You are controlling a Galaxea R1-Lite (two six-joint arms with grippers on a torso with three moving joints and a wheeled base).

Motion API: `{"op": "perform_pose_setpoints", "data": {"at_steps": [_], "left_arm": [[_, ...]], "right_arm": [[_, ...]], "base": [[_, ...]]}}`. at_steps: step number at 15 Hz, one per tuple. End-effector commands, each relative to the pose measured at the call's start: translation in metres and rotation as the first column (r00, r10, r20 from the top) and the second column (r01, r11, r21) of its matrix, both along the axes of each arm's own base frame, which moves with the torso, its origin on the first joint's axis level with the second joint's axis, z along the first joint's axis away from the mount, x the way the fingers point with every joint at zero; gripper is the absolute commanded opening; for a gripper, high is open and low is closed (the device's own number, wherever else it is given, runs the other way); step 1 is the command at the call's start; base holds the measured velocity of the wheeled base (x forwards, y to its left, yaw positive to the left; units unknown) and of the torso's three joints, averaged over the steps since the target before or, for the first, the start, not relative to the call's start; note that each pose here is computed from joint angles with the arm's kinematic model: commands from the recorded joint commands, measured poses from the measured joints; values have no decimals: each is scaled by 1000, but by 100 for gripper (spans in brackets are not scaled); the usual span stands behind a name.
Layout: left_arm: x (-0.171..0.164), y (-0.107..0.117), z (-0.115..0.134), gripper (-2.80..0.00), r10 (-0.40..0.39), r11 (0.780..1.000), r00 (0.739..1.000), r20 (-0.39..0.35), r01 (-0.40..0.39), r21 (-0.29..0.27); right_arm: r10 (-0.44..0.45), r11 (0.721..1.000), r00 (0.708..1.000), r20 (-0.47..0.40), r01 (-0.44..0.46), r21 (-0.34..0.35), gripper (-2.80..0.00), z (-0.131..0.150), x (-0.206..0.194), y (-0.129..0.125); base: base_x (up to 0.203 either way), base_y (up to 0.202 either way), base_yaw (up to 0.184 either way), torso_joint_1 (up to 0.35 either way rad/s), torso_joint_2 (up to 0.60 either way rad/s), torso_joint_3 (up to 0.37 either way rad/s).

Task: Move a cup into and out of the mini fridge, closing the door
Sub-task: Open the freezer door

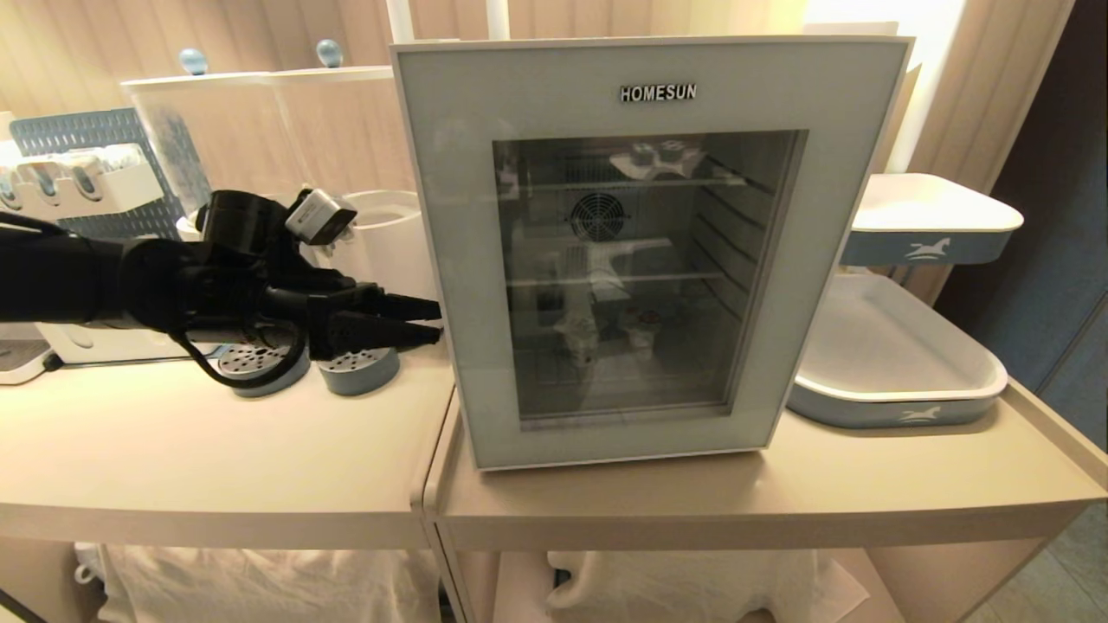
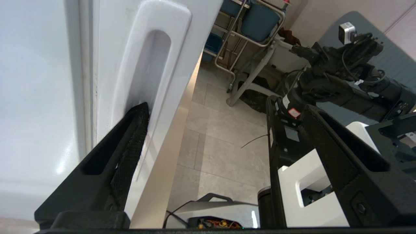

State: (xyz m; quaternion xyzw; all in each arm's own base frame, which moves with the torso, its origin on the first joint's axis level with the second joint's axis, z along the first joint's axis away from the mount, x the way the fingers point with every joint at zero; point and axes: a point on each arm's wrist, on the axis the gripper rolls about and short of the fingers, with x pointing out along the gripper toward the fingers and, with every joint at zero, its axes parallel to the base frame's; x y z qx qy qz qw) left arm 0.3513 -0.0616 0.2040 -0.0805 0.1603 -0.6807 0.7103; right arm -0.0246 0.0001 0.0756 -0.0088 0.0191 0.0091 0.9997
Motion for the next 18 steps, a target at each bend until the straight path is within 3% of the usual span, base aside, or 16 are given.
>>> {"op": "perform_pose_setpoints", "data": {"at_steps": [1,4,7,11,13,15,17,18], "left_arm": [[-18,0,3,0,-17,1000,1000,-20,17,-9],[-59,-2,16,0,-48,999,999,0,48,-17],[-116,-12,32,0,-130,991,990,49,132,-28],[-199,-19,42,0,-269,961,954,131,276,-35],[-224,-15,40,0,-289,954,946,150,297,-33],[-235,-8,34,0,-257,965,958,125,262,-20],[-243,9,31,0,-105,994,988,115,105,6],[-250,19,33,0,15,1000,994,107,-18,25]], "right_arm": [[1,1000,1000,-2,-1,-1,-280,0,0,0],[1,1000,1000,-2,-1,0,-280,0,0,0],[1,1000,1000,-2,-1,-1,-280,0,0,0],[1,1000,1000,-2,-1,-1,-280,0,0,0],[1,1000,1000,-2,-1,1,-280,0,0,0],[1,1000,1000,-2,-1,-1,-280,0,0,0],[1,1000,1000,-2,-1,-1,-280,0,0,0],[1,1000,1000,-2,-1,0,-280,0,0,0]], "base": [[0,0,0,0,0,0],[0,0,0,0,0,0],[0,0,0,0,0,0],[0,0,0,0,0,0],[0,0,0,0,0,0],[0,0,0,0,0,0],[0,0,0,0,0,0],[0,0,0,0,0,0]]}}
